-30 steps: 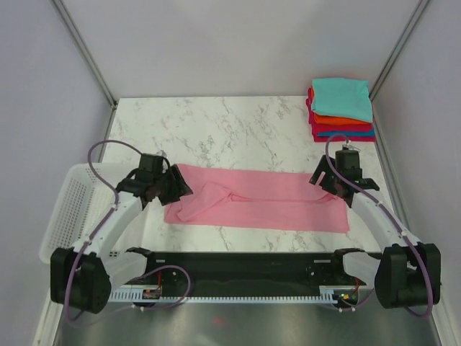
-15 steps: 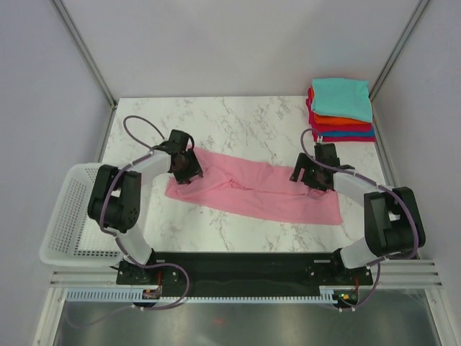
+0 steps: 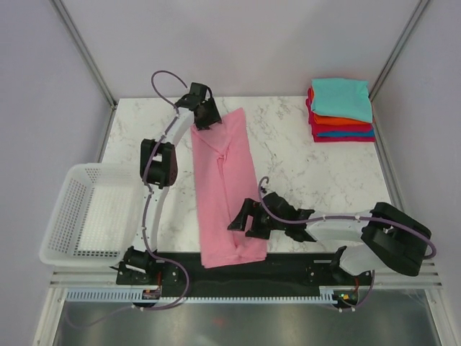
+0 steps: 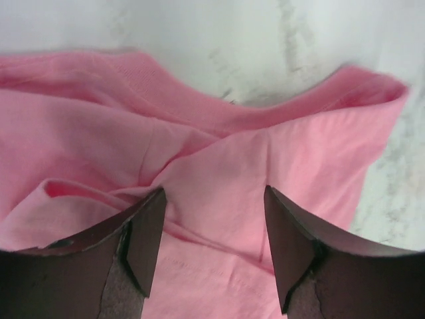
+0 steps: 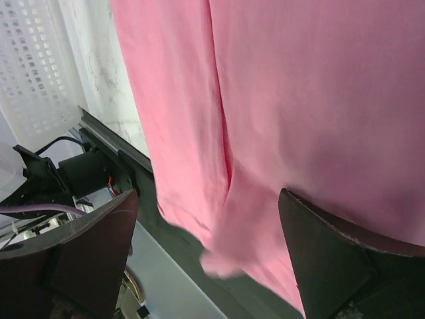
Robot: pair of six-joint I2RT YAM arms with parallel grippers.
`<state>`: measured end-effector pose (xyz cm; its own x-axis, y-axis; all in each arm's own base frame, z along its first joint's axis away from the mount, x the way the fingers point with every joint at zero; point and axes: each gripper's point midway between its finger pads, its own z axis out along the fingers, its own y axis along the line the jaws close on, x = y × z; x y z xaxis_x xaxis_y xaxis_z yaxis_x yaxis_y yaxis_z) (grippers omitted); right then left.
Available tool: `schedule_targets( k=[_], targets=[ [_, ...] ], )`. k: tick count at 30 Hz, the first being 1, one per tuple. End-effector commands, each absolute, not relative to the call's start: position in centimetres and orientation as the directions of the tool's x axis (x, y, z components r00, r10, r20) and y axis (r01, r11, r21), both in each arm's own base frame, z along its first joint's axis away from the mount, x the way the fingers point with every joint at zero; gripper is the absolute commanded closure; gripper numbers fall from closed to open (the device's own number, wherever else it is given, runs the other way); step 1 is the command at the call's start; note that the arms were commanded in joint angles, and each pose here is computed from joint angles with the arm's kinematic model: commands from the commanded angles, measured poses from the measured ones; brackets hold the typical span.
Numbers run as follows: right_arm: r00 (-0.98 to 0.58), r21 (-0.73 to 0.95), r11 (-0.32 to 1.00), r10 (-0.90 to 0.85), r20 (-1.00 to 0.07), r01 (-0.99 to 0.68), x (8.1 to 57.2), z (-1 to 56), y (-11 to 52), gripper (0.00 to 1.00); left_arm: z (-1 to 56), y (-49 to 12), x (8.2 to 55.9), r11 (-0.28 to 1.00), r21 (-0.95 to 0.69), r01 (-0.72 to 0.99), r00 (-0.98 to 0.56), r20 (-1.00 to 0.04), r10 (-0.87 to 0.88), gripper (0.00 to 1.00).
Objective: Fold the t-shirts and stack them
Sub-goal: Fold the tshirt
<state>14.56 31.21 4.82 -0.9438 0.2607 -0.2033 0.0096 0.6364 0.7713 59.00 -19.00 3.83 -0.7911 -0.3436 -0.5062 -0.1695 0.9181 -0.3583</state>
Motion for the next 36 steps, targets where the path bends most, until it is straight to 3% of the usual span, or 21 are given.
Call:
schedule_targets(
  k=[1, 2, 4, 6, 7, 10, 11, 14, 20, 23, 24, 25, 27, 29, 34, 36],
  targets=[
    [-0.935, 0.791, 0.612, 0.282, -0.216, 0.002, 15.9, 9.2, 35.4, 0.05, 4.3, -25.5, 59.6, 0.881, -0.467, 0.076, -0.831, -0.517, -0.203, 0.30],
    [-0.943, 0.740, 0.669, 0.197, -0.267, -0.069, 14.9, 8.9, 35.5, 0.05, 6.2, -27.6, 59.6, 0.839, -0.516, 0.174, -0.821, -0.546, -0.166, 0.27],
    [-0.930, 0.738, 0.658, 0.157, -0.331, -0.151, 15.4, 12.6, 37.5, 0.04, 12.6, -30.2, 60.0, 0.793, -0.514, 0.326, -0.728, -0.672, -0.136, 0.09],
    [-0.916, 0.690, 0.684, 0.078, -0.393, -0.237, 15.4, 13.5, 37.7, 0.02, 16.5, -31.2, 59.1, 0.772, -0.492, 0.402, -0.673, -0.731, -0.116, 0.02],
    [-0.886, 0.672, 0.692, 0.100, -0.453, -0.266, 16.8, 15.4, 38.2, 0.02, 21.5, -30.8, 58.7, 0.766, -0.475, 0.433, -0.608, -0.781, -0.141, 0.00],
    [-0.822, 0.547, 0.777, 0.067, -0.565, -0.313, 19.1, 16.8, 36.7, 0.02, 26.4, -28.4, 57.8, 0.797, -0.441, 0.413, -0.545, -0.821, -0.171, 0.00],
    [-0.808, 0.512, 0.806, 0.074, -0.584, -0.296, 20.3, 16.7, 35.8, 0.02, 30.9, -27.1, 56.5, 0.799, -0.429, 0.421, -0.492, -0.848, -0.196, 0.00],
    [-0.777, 0.478, 0.827, 0.082, -0.624, -0.296, 23.3, 17.3, 34.9, 0.02, 36.5, -22.5, 53.1, 0.838, -0.420, 0.349, -0.451, -0.859, -0.242, 0.00],
    [-0.776, 0.456, 0.835, 0.057, -0.629, -0.308, 29.7, 16.4, 35.5, 0.02, 36.0, -15.4, 43.5, 0.908, -0.362, 0.210, -0.464, -0.855, -0.234, 0.00],
    [-0.818, 0.568, 0.751, 0.066, -0.571, -0.336, 32.0, 15.5, 37.9, 0.02, 32.6, -12.7, 37.3, 0.928, -0.343, 0.143, -0.497, -0.836, -0.233, 0.00],
    [-0.826, 0.590, 0.730, 0.064, -0.560, -0.344, 32.7, 15.2, 38.6, 0.02, 28.4, -12.4, 35.4, 0.928, -0.360, 0.099, -0.572, -0.783, -0.243, 0.01],
    [-0.849, 0.618, 0.703, 0.039, -0.526, -0.351, 33.3, 13.8, 39.9, 0.02, 29.8, -11.9, 32.8, 0.915, -0.386, 0.121, -0.532, -0.803, -0.268, 0.00],
    [-0.855, 0.646, 0.683, 0.062, -0.515, -0.340, 35.8, 13.6, 40.9, 0.04, 25.6, -12.2, 29.3, 0.889, -0.447, 0.097, -0.607, -0.735, -0.303, 0.02],
    [-0.886, 0.663, 0.682, 0.049, -0.462, -0.308, 37.3, 10.0, 41.3, 0.04, 25.4, -12.9, 26.0, 0.847, -0.503, 0.171, -0.608, -0.730, -0.311, 0.04],
    [-0.927, 0.703, 0.674, 0.071, -0.368, -0.227, 41.1, 4.1, 41.3, 0.08, 21.5, -13.2, 21.2, 0.822, -0.515, 0.244, -0.656, -0.712, -0.252, 0.05],
    [-0.916, 0.693, 0.687, 0.104, -0.388, -0.216, 43.2, 3.5, 40.6, 0.08, 21.2, -13.3, 19.9, 0.811, -0.512, 0.285, -0.660, -0.718, -0.222, 0.06]
  ],
)
